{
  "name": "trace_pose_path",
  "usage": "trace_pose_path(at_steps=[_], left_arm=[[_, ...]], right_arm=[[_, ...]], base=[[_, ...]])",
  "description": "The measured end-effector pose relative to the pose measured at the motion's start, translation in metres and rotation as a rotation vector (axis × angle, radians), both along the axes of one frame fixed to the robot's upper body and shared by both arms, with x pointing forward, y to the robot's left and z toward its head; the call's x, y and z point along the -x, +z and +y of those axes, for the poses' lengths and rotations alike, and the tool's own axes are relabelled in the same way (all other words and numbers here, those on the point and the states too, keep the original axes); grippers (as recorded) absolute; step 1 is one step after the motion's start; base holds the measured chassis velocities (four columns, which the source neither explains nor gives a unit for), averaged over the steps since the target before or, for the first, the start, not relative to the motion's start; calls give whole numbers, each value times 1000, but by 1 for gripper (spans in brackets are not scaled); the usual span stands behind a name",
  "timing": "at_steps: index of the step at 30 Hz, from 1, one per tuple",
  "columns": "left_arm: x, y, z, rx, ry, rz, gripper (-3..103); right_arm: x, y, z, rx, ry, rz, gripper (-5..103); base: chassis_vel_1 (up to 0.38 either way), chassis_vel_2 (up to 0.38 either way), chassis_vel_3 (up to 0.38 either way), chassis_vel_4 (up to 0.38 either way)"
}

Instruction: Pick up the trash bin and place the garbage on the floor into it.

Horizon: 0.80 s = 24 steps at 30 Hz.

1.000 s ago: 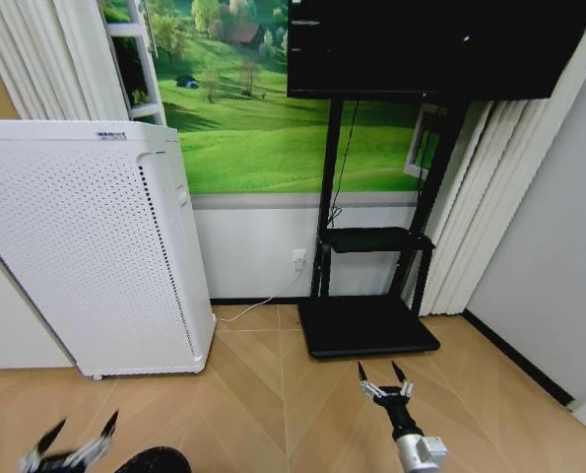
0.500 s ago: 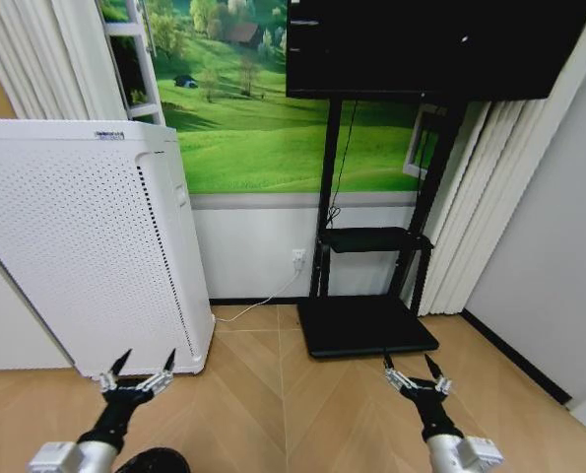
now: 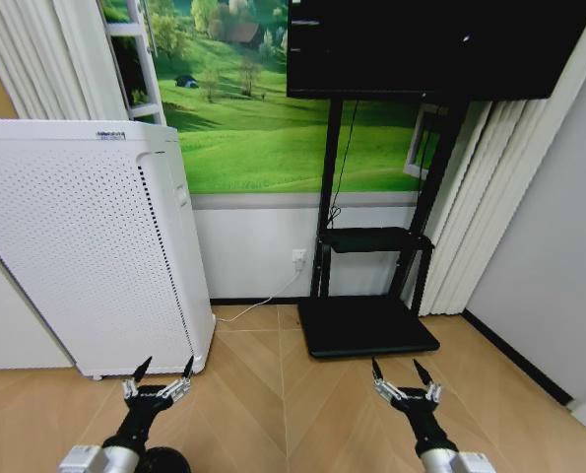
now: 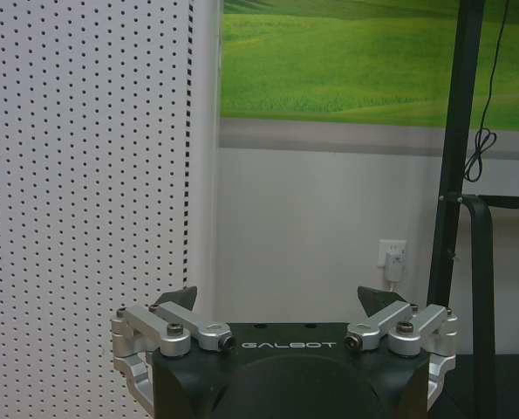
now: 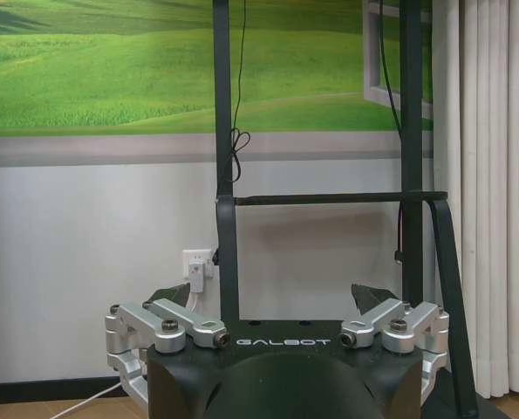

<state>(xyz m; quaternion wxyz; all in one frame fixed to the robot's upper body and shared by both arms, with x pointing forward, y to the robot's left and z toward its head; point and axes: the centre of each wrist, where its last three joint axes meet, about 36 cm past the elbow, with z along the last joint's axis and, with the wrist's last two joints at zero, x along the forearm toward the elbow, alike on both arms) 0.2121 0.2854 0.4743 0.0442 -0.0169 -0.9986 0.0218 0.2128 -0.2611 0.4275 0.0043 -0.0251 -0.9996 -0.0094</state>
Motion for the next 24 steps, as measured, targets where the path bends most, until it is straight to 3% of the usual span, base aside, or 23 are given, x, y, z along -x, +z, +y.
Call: trace_pose_path(at_steps=[24], left_arm=[[0,0,1,-1,2,3,100]], right_arm=[[0,-1,0,-1,0,1,100]], base=[[0,0,0,0]])
